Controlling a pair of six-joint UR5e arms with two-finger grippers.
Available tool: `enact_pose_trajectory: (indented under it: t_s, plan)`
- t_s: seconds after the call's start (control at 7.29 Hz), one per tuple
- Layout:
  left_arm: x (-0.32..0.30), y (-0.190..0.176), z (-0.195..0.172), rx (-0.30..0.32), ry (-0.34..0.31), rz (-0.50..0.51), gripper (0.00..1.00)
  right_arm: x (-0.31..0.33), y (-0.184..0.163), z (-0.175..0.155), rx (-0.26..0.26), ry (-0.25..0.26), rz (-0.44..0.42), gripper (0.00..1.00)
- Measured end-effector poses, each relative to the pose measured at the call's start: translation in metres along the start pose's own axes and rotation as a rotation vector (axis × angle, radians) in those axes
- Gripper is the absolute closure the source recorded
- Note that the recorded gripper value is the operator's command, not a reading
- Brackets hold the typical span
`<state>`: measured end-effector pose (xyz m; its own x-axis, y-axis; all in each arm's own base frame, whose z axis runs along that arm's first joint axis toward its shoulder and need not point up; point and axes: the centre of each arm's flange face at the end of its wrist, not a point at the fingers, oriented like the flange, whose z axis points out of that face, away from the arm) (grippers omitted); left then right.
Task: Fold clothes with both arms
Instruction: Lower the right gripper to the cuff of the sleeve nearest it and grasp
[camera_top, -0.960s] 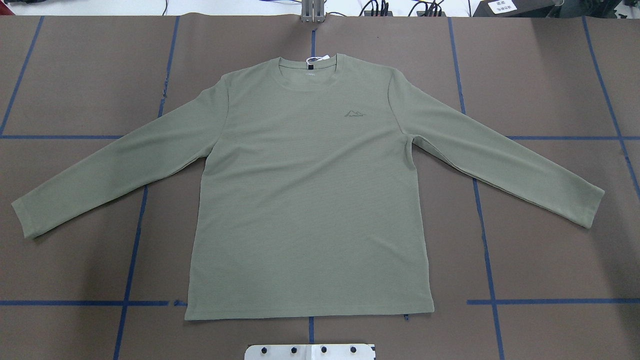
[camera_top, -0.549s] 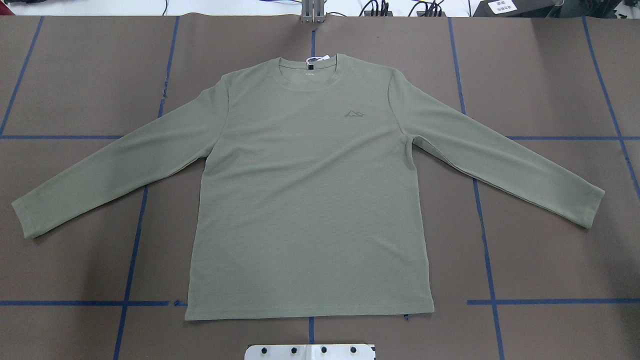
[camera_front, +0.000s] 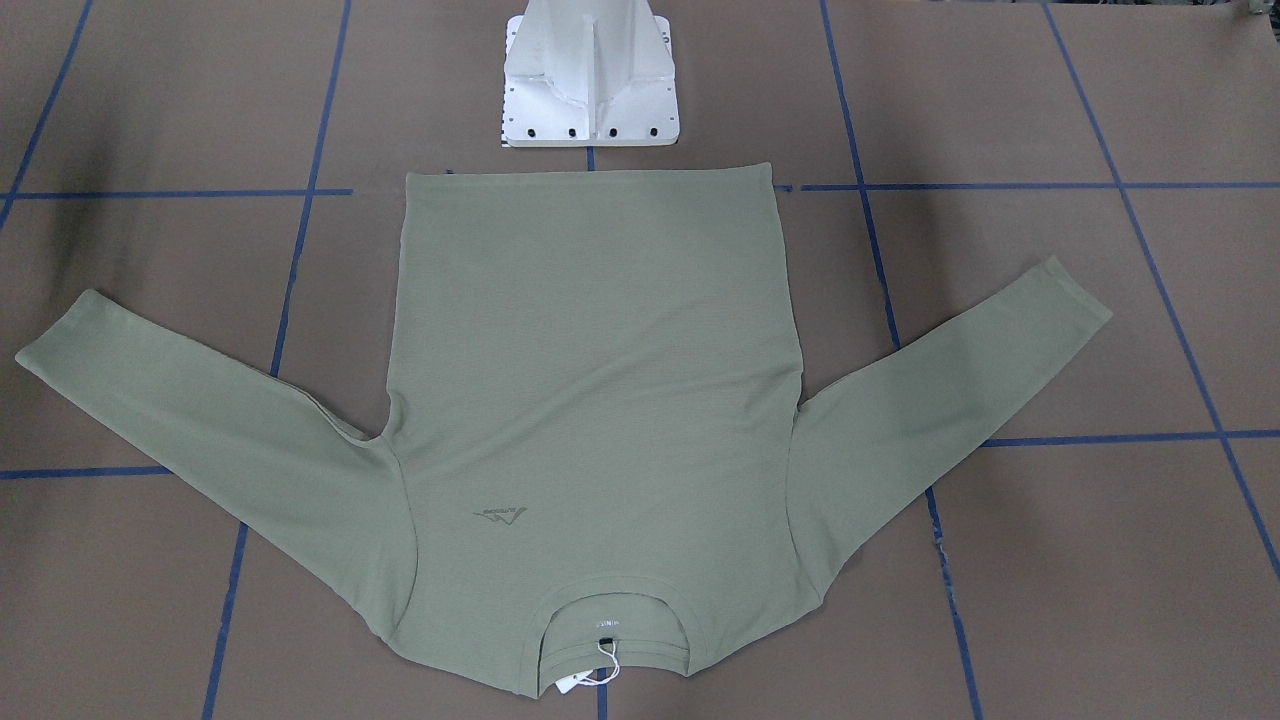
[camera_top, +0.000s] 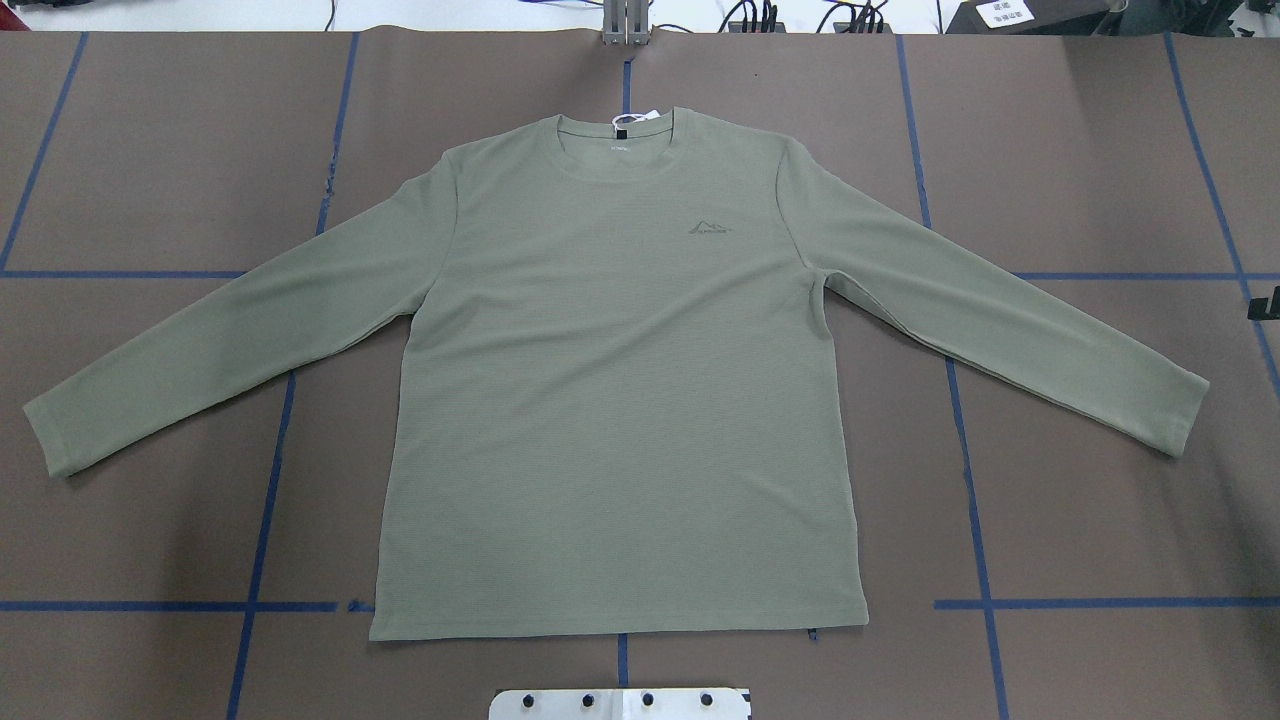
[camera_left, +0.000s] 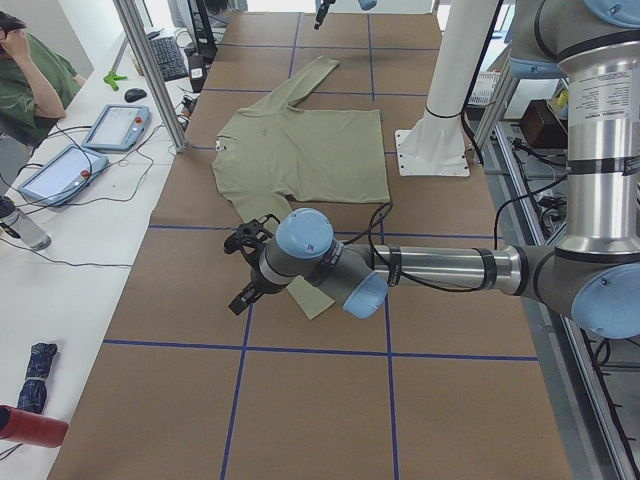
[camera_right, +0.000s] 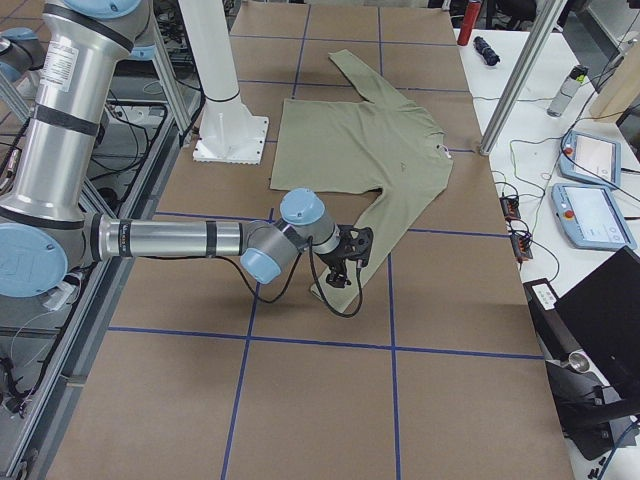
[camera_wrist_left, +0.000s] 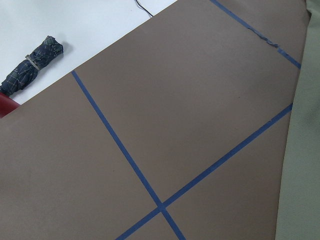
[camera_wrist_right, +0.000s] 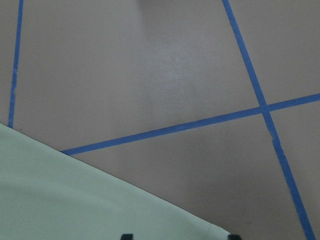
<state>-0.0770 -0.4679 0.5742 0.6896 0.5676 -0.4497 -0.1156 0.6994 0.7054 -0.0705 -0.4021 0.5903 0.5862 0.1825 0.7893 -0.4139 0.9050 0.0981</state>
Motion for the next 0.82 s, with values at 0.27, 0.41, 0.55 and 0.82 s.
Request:
enact_pose_trajectory:
  t_s: [0.27,0.41,0.55,0.82]
  plan:
    - [0.000,0.000,0.000,-0.001,0.000,-0.001,0.00,0.024,0.004,0.038,0.022,-0.035,-0.027,0.30]
    - [0.000,0.001,0.001,-0.001,0.000,-0.001,0.00,0.021,0.008,0.055,0.013,-0.045,-0.045,0.30]
    - [0.000,0.001,0.001,-0.002,0.001,-0.001,0.00,0.012,0.013,0.072,0.001,-0.049,-0.071,0.30]
    - [0.000,0.001,0.001,-0.003,0.001,-0.002,0.00,0.019,0.027,0.098,-0.022,-0.042,-0.102,0.29]
